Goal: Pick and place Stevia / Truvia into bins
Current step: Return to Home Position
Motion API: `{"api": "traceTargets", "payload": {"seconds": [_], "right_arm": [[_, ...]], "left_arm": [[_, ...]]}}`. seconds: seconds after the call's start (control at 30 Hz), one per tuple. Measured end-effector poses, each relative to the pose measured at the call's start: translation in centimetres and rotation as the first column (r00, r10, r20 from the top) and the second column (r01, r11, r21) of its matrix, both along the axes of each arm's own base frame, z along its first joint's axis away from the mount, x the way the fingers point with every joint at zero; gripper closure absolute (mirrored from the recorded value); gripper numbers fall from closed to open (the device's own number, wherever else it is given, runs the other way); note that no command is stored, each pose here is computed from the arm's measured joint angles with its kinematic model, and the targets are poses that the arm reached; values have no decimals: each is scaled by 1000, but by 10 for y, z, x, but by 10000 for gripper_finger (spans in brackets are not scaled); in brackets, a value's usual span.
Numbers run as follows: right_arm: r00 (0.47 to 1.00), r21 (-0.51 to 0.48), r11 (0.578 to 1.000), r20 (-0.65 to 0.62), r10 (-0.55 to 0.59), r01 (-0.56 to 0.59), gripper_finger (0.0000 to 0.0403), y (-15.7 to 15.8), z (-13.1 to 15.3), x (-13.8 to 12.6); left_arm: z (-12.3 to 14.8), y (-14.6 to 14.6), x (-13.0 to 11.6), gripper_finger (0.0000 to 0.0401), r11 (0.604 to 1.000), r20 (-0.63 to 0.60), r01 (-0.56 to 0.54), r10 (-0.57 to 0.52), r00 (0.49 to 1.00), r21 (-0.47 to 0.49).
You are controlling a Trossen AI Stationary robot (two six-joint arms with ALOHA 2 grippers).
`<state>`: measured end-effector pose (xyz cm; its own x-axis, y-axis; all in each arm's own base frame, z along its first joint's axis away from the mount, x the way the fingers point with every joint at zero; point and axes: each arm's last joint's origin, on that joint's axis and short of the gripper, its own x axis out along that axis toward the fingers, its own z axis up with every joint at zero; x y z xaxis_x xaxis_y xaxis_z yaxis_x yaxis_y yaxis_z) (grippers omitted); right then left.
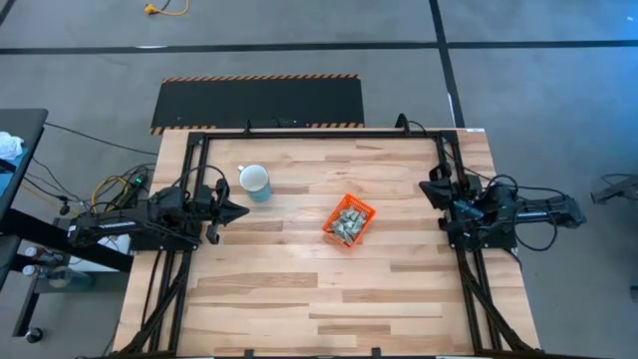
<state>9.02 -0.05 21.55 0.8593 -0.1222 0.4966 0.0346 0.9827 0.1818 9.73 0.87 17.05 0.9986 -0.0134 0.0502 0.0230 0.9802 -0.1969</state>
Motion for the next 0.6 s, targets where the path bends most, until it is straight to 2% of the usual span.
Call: {"api": "traceTargets", "payload": {"seconds": [0.27,0.6], "right_arm": [[996,1,1000,-84,4,-4,403,0,-7,4],[945,-9,1000,-327,2,-5,403,0,-30,12]], "left_arm": [[0,0,0,401,1000,0,2,-2,1000,0],[0,0,0,401,1000,0,3,-3,1000,0]]}}
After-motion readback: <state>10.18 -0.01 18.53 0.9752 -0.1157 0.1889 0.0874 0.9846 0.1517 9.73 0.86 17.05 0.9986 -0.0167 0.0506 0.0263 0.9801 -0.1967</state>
